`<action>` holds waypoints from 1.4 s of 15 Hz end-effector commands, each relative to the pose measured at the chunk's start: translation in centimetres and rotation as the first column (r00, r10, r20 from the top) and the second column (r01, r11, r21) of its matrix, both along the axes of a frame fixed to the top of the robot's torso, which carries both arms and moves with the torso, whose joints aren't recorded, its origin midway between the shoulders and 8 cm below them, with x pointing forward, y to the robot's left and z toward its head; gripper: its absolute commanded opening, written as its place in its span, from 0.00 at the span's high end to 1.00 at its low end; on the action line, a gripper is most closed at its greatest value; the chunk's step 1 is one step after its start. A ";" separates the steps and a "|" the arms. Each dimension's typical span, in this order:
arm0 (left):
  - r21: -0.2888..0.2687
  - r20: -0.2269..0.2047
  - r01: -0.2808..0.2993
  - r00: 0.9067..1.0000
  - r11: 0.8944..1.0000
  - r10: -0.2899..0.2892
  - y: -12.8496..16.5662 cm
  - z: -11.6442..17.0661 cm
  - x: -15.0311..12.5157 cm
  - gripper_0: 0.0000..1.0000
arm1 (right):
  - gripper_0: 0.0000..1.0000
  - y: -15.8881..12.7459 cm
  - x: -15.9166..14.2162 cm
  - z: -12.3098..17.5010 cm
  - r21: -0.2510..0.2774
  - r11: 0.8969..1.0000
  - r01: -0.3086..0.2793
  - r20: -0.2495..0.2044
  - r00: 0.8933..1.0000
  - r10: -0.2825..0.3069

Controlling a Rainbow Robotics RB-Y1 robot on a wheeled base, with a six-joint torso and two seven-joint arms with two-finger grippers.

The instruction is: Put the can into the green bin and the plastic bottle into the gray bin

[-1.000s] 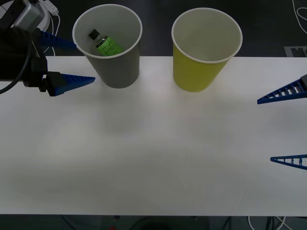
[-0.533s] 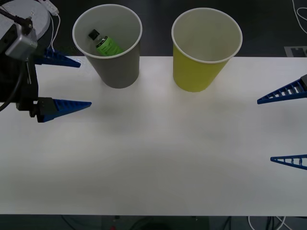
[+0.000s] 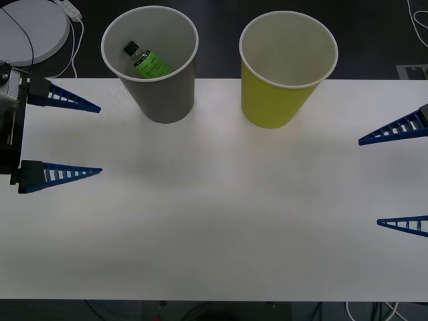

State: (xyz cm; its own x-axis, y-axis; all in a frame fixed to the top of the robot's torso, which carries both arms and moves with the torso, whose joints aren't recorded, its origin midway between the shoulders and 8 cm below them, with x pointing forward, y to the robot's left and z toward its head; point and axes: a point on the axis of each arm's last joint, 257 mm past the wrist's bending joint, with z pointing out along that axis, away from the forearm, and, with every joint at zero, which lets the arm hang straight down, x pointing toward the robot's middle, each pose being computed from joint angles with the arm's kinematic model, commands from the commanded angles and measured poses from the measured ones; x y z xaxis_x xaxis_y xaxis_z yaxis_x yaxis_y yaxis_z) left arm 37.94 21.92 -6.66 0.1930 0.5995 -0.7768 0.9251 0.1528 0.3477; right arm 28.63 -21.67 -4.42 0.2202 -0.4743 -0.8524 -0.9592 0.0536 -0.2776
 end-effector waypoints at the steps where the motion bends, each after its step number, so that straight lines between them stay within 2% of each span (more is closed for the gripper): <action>1: 0.037 0.014 0.047 0.999 0.998 -0.048 1.4 -0.9 -0.4 0.00 | 0.00 0.0 0.0 0.0 0.000 1.000 0.000 0.000 1.000 0.000; 2: 0.056 0.025 0.061 0.998 0.997 -0.062 1.9 -1.3 -0.5 0.00 | 0.00 0.0 0.0 0.0 0.000 1.000 0.000 0.000 1.000 0.000; 11: 0.085 0.055 0.081 0.995 0.993 -0.086 2.5 -2.0 -3.2 0.00 | 0.00 0.0 0.0 0.0 0.000 1.000 0.000 0.000 1.000 0.000; 21: 0.074 0.046 0.084 0.995 0.994 -0.087 2.4 -2.0 -4.2 0.00 | 0.00 0.0 0.0 0.0 0.000 1.000 0.000 0.000 1.000 0.000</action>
State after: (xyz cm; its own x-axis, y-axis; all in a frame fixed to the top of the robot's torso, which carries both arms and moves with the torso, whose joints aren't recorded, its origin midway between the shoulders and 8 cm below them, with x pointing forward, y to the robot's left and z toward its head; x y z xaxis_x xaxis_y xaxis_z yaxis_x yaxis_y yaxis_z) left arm 33.76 24.35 -8.65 0.2851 0.6338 -0.7191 0.9144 0.0452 0.4024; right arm 28.63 -21.67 -4.42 0.2202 -0.4743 -0.8524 -0.9592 0.0536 -0.2776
